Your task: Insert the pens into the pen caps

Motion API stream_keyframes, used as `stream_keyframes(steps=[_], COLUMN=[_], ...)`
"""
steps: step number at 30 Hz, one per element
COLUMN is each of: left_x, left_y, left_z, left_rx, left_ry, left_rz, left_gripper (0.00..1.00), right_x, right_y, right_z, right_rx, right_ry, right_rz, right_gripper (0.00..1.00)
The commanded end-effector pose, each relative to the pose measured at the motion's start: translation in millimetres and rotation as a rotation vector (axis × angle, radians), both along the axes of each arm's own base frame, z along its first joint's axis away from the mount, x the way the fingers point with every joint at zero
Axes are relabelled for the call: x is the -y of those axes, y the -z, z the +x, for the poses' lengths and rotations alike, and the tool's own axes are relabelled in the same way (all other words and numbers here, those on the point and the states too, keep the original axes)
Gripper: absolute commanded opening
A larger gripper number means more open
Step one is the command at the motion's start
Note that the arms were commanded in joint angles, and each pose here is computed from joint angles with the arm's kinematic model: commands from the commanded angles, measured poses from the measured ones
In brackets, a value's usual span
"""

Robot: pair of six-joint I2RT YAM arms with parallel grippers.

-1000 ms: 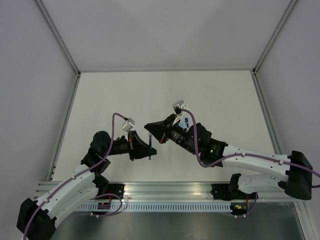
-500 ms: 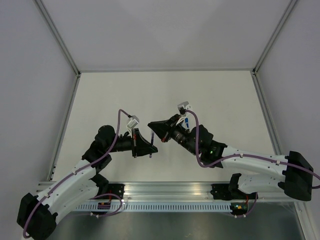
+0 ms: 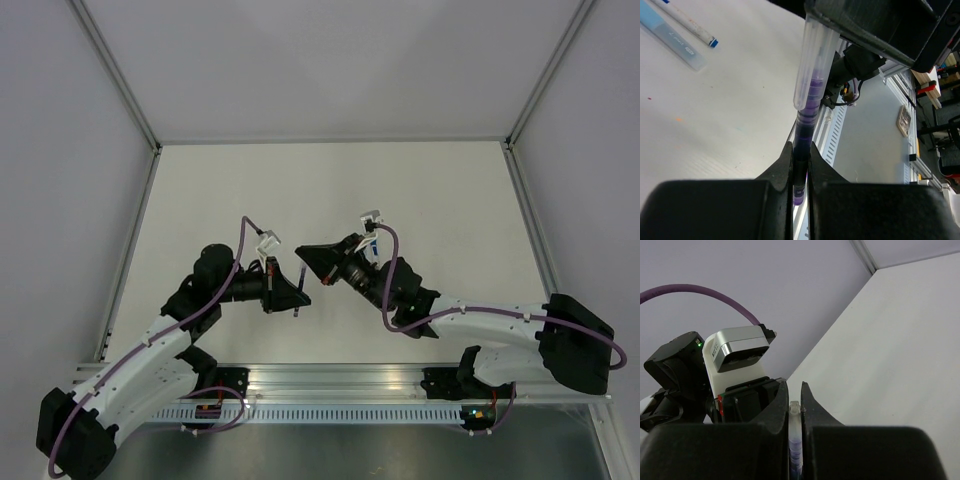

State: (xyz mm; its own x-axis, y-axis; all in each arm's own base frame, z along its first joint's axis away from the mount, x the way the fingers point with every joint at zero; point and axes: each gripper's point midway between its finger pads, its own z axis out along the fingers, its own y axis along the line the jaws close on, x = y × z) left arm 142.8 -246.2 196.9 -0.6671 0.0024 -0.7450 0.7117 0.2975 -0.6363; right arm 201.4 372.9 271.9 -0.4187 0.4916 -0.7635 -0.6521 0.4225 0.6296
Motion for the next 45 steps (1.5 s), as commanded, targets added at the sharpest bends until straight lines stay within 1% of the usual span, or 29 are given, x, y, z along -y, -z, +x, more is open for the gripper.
stream_keyframes(steps=[1, 2, 3, 4, 8, 10, 11, 13, 14, 16, 18, 19, 20, 21, 23, 24, 26, 27, 28, 33, 35, 40, 45], left_x=[-40.8, -42.1, -42.7, -43.4, -39.5, -38.1, -36.9, -30.2, -28.3, -22.2, -18.2, -18.1, -18.0, -18.1, -19.1, -19.6, -19.9, -19.0, -18.7, -19.1, -18.0, -12.9, -10.2], left_y=[-135.9, -133.5, -132.7, -128.8, -122.3, -120.5, -117.6, -110.9, -108.2, -96.0, -84.3, -81.6, -79.6, -74.8, -75.1, -74.0, -76.6, -76.5, -76.6, -74.3, -71.2, -59.6, -53.5], left_z=[110.3, 111.5, 112.2, 114.0, 114.0, 112.8, 112.1, 105.6, 102.9, 92.7, 82.8, 80.5, 78.0, 75.4, 70.4, 68.9, 65.1, 62.4, 60.8, 52.9, 49.8, 41.2, 30.8], left_rx=[0.401, 0.399, 0.404, 0.402, 0.393, 0.394, 0.387, 0.372, 0.365, 0.350, 0.338, 0.337, 0.335, 0.334, 0.345, 0.345, 0.352, 0.349, 0.345, 0.339, 0.328, 0.287, 0.279], left_ry=[-0.540, -0.549, -0.552, -0.557, -0.534, -0.521, -0.512, -0.455, -0.437, -0.372, -0.317, -0.309, -0.300, -0.292, -0.283, -0.281, -0.272, -0.259, -0.253, -0.235, -0.219, -0.160, -0.105], left_rz=[-0.213, -0.200, -0.193, -0.177, -0.173, -0.171, -0.166, -0.162, -0.163, -0.166, -0.164, -0.164, -0.163, -0.160, -0.166, -0.167, -0.176, -0.180, -0.183, -0.199, -0.202, -0.214, -0.234], left_gripper=[0.02, 0.02, 0.02, 0.02, 0.02, 0.02, 0.02, 0.02, 0.02, 0.02, 0.02, 0.02, 0.02, 0.02, 0.02, 0.02, 0.02, 0.02, 0.02, 0.02, 0.02, 0.02, 0.02], right_x=[-26.0, -24.8, -26.5, -25.5, -18.1, -16.1, -13.1, -8.8, -3.3, -3.2, -6.4, -9.0, -7.9, -12.5, -16.1, -19.7, -22.5, -23.5, -22.6, -14.8, -9.7, 4.2, -1.5], right_y=[113.9, 118.2, 116.9, 115.3, 126.8, 126.3, 128.8, 119.5, 117.0, 86.3, 57.1, 47.2, 47.9, 29.7, 27.4, 18.3, 17.5, 9.9, 8.3, -10.9, -22.1, -33.7, -33.6], right_z=[-140.0, -140.4, -141.3, -135.8, -122.2, -118.3, -114.3, -103.1, -92.8, -81.8, -74.1, -71.8, -69.4, -64.7, -60.2, -59.3, -54.9, -52.0, -47.1, -39.7, -38.2, -25.8, -11.1], right_rx=[-0.294, -0.301, -0.277, -0.264, -0.257, -0.251, -0.251, -0.219, -0.207, -0.157, -0.096, -0.079, -0.075, -0.060, -0.055, -0.048, -0.047, -0.037, -0.033, 0.004, 0.028, 0.051, 0.063], right_ry=[-0.612, -0.603, -0.599, -0.561, -0.457, -0.434, -0.408, -0.348, -0.286, -0.238, -0.220, -0.218, -0.211, -0.198, -0.190, -0.189, -0.176, -0.163, -0.136, -0.084, -0.068, 0.014, 0.054], right_rz=[-0.256, -0.279, -0.295, -0.302, -0.412, -0.422, -0.440, -0.455, -0.472, -0.436, -0.426, -0.424, -0.461, -0.441, -0.463, -0.450, -0.460, -0.454, -0.457, -0.432, -0.418, -0.446, -0.491], right_gripper=[0.00, 0.00, 0.00, 0.00, 0.00, 0.00, 0.00, 0.00, 0.03, 0.16, 0.19, 0.23, 0.24, 0.24, 0.25, 0.27, 0.30, 0.31, 0.35, 0.41, 0.45, 0.52, 0.53])
